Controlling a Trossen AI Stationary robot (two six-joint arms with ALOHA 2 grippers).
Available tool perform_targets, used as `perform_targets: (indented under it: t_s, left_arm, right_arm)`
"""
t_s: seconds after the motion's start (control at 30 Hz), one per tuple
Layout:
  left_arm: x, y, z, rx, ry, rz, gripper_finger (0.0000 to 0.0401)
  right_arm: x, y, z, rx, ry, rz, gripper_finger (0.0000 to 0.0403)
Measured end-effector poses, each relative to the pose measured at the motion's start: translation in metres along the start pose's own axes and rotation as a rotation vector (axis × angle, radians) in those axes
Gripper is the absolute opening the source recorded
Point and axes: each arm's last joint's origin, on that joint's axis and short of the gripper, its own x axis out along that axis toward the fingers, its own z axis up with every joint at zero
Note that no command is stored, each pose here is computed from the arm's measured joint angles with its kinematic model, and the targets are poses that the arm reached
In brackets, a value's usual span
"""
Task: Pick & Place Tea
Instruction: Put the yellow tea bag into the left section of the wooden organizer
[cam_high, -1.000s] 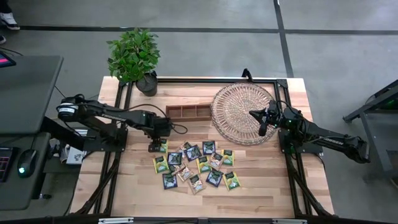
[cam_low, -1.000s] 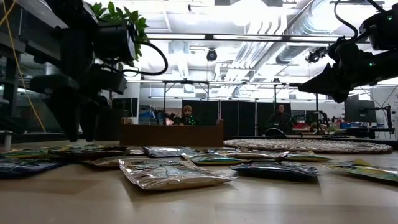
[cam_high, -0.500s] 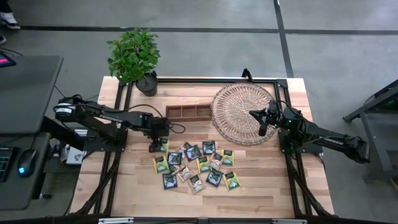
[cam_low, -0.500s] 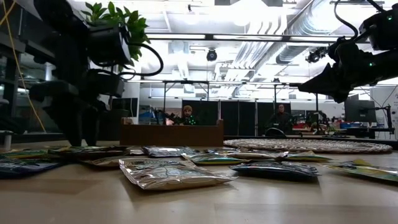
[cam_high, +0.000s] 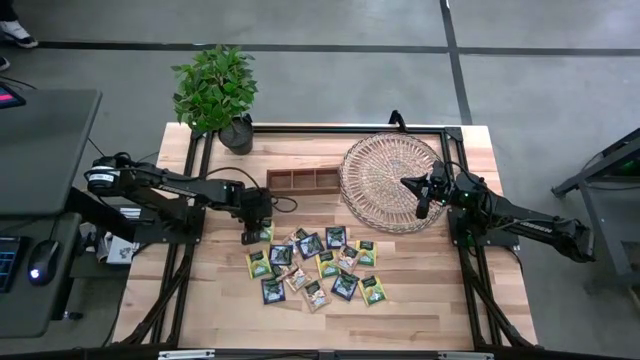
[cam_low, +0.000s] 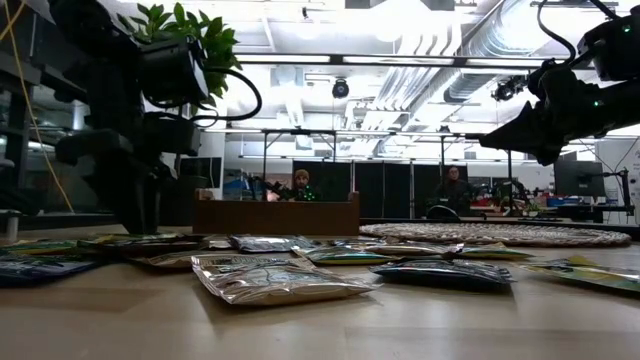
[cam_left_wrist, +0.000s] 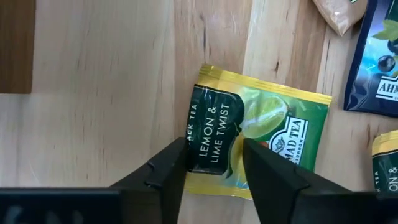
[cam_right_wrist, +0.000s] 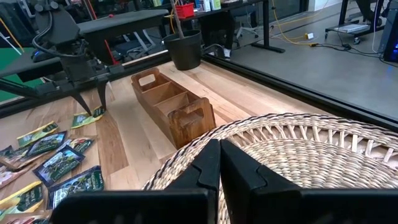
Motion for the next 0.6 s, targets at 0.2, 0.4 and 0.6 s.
perform_targets:
  t_s: [0.2,0.4,0.6]
  left_arm:
    - [0.0002,0.0000,0.0001,-0.025,-0.001,-0.002,0.0107]
    - [0.0002,-0.0004,0.0000,-0.085,0.000,-0.005,0.0047]
    - [0.0002,-0.0008,0.0000,-0.117,0.002,-0.019,0.0007]
  right_arm:
    - [0.0000,0.0000,0.0001,0.000,0.000,0.000,0.0009]
    - [0.0000,0.0000,0.0000,0.000,0.000,0.000,0.0005]
    - [0.0000,0.0000,0.0001,0.000,0.000,0.000,0.0007]
